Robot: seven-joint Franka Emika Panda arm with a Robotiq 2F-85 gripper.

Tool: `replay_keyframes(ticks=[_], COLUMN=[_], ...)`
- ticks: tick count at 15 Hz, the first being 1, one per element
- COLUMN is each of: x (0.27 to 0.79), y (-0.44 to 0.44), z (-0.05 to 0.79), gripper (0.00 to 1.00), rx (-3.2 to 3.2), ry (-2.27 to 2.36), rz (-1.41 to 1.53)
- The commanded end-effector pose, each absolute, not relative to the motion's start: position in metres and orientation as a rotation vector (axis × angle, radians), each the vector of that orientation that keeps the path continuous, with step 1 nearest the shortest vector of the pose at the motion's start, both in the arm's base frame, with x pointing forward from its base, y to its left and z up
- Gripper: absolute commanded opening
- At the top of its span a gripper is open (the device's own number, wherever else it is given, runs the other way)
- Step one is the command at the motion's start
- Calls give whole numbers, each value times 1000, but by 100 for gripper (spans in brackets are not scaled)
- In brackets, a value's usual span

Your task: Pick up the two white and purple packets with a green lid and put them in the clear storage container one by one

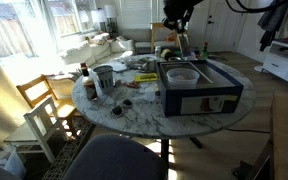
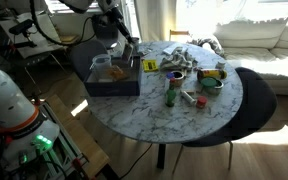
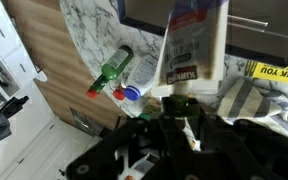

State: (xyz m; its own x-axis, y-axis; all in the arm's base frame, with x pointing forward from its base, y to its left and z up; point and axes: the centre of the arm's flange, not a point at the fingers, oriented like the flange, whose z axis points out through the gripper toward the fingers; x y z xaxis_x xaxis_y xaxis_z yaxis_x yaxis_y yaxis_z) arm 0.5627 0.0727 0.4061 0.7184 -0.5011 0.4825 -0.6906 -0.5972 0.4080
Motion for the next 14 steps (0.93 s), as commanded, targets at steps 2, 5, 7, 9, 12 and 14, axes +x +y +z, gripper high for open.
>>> replay_keyframes(ticks=[2,5,7,9,12,14], x=[577,586,591,593,595,593], y=[73,82,87,89,91,93], z=[381,365,355,347,342,348], gripper=[5,5,5,22,50,65], rx=[2415,2478,2483,2480,2474,2505], ry=[-990,-1029,-1060,-1075,-1054,-1016], rz=[444,397,376,365,399,423])
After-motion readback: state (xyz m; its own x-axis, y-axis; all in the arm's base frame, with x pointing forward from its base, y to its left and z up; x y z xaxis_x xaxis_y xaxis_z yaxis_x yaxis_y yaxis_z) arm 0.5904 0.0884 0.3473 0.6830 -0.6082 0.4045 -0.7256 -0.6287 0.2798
